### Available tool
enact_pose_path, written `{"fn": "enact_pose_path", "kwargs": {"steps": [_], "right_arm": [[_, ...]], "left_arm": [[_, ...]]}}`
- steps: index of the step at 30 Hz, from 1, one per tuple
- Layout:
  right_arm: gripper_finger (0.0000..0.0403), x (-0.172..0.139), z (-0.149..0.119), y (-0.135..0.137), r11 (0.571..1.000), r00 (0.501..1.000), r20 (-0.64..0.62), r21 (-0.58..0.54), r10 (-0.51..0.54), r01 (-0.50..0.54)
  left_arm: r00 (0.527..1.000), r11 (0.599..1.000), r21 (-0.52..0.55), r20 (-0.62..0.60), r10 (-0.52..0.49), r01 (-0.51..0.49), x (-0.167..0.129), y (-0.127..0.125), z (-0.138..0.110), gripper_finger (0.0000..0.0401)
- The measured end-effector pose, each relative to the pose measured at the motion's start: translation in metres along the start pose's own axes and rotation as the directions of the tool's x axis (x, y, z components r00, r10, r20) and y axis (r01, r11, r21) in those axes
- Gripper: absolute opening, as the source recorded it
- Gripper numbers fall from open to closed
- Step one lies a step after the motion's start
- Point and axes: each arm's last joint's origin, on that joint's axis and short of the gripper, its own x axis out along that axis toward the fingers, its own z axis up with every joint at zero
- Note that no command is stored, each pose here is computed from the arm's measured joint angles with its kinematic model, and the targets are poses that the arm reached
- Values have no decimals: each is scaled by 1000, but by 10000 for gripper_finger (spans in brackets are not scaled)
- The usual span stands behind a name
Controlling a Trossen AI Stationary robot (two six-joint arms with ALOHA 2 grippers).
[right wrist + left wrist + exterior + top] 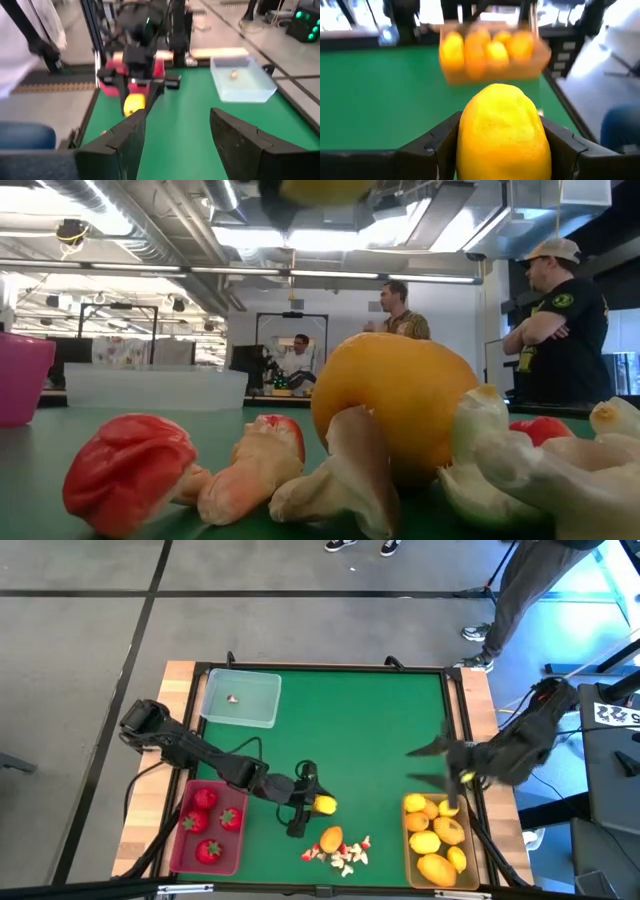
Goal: Sort produce into baskets
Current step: Put the yellow lemon into the orange bin
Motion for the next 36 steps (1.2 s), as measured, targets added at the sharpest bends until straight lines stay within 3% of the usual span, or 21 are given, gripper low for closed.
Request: {"fn": "enact_pose_path", "kwargs": {"steps": [5,11,17,24,27,31,36], "right_arm": [[221,-44,7,-39,997,996,92,67,19,-25],[221,-73,-1,-67,996,995,93,74,36,-43],[221,-77,-10,-73,997,997,56,50,55,-58],[221,-66,-55,-77,994,994,-19,32,110,-109],[221,-72,-67,-84,971,974,53,87,218,-222],[221,-83,-81,-94,904,899,192,97,394,-417],[221,-78,-109,-97,880,874,214,101,437,-465]], "left_arm": [[991,998,7,118,63,-64,10,12,7,209],[985,996,-3,146,93,-94,33,24,11,209],[983,997,61,179,38,-50,69,20,28,209],[976,996,91,217,-37,17,109,13,42,208],[972,994,93,223,-71,51,123,13,44,208],[968,992,100,232,-99,77,139,15,45,208],[956,990,101,267,-118,94,158,19,41,208]]}}
